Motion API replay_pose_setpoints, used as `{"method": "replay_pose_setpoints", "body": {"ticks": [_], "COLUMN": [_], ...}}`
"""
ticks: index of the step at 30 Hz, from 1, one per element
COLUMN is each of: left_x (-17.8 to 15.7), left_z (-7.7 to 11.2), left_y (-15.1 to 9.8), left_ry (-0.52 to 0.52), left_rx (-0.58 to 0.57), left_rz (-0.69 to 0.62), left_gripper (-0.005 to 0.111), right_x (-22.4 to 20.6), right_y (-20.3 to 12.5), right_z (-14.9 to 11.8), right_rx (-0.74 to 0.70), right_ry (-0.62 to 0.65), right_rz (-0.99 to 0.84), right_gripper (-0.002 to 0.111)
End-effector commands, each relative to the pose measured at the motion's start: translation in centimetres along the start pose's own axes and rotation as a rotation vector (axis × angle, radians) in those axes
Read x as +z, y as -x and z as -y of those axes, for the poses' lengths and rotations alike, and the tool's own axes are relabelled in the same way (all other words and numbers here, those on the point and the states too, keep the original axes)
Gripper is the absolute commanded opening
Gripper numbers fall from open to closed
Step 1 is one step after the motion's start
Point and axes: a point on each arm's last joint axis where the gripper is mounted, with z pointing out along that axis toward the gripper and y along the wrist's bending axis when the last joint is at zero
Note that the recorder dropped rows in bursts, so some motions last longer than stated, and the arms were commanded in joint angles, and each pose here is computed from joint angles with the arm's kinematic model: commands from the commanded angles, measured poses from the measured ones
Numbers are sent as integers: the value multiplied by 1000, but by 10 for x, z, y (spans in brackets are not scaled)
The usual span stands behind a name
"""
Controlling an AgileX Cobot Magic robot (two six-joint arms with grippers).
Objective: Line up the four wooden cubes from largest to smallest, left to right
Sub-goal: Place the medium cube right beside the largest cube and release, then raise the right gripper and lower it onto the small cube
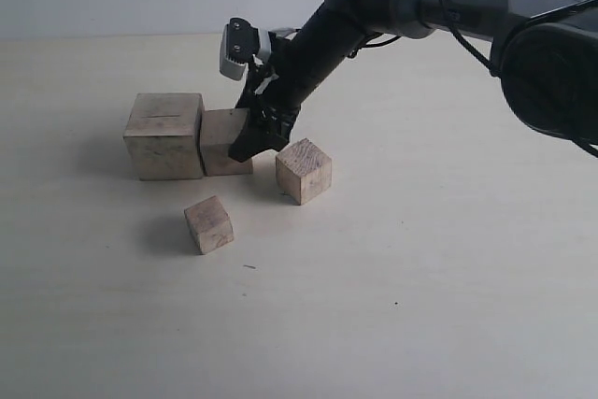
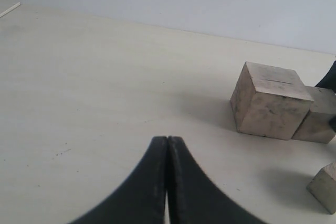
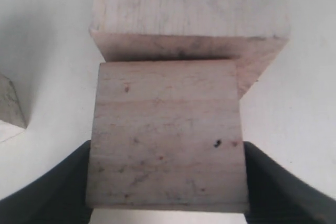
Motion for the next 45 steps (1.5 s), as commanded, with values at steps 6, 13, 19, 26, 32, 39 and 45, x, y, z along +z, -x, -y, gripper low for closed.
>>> {"method": "replay_pose_setpoints", "body": {"ticks": [6,13,19,26,32,39,45], "left_x": [0,0,0,0,0,0,0], "left_z": [0,0,0,0,0,0,0], "left_y": [0,0,0,0,0,0,0], "left_ry": [-1,-1,-1,-1,-1,-1,-1], "left_rx": [-2,-2,-2,-2,-2,-2,-2], "left_rz": [9,9,9,9,9,9,9], "left_gripper": [0,0,0,0,0,0,0], "right_x": [0,0,-7,-42,-85,-131,-143], "right_y": [4,4,10,37,58,73,62], "right_z": [1,1,0,-10,-20,-39,-44], "right_rx": [37,64,74,111,352,554,763], "right_ry": [-19,-14,-14,-23,-98,-185,-332], "right_rz": [36,39,45,63,5,-86,-207], "right_gripper": [66,78,79,79,74,12,0]}}
